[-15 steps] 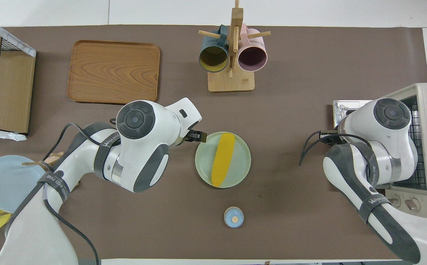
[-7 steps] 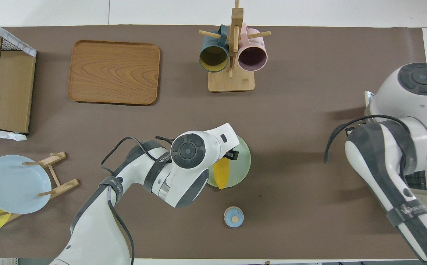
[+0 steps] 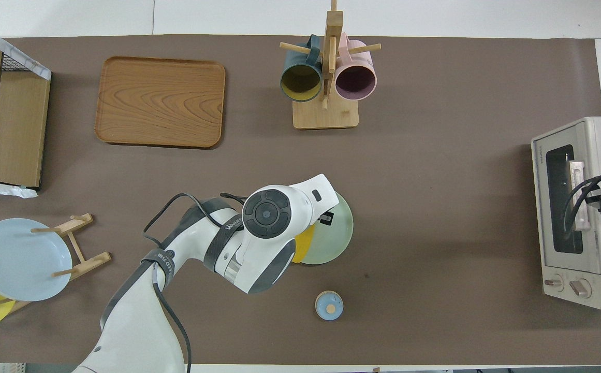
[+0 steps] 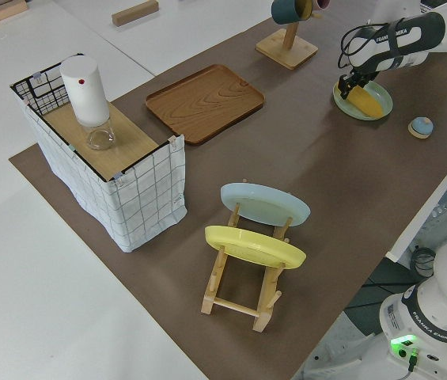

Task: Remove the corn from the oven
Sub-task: 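Carry the corn with the left gripper onto the wooden tray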

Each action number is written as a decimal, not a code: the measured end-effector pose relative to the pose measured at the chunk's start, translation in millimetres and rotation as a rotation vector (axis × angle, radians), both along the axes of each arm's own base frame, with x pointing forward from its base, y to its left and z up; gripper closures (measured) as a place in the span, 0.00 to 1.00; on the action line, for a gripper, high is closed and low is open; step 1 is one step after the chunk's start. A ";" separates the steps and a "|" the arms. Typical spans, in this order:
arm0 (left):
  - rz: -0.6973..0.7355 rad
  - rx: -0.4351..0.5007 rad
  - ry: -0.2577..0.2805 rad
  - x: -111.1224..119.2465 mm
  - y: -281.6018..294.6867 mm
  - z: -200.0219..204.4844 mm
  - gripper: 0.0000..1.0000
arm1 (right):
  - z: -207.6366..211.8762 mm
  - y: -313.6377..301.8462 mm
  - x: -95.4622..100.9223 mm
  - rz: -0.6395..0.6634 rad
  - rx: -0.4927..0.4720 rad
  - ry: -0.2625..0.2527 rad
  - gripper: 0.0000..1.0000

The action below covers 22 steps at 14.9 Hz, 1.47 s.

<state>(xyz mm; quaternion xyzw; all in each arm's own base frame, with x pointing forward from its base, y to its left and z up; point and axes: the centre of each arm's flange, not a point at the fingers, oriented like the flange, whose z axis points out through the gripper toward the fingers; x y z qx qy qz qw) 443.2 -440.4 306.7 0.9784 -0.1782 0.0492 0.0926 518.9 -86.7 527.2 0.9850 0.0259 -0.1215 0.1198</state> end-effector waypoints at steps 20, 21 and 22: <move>0.357 0.008 0.004 291.3 312.8 62.6 0.44 | 96.9 65.6 -0.1 0.023 0.212 -0.079 0.00; 0.359 0.005 -0.011 299.6 318.2 54.9 0.44 | 97.5 65.6 -0.1 0.023 0.212 -0.081 0.00; 0.353 0.004 -0.025 306.0 323.1 46.4 0.44 | 97.8 65.6 0.0 0.023 0.212 -0.081 0.00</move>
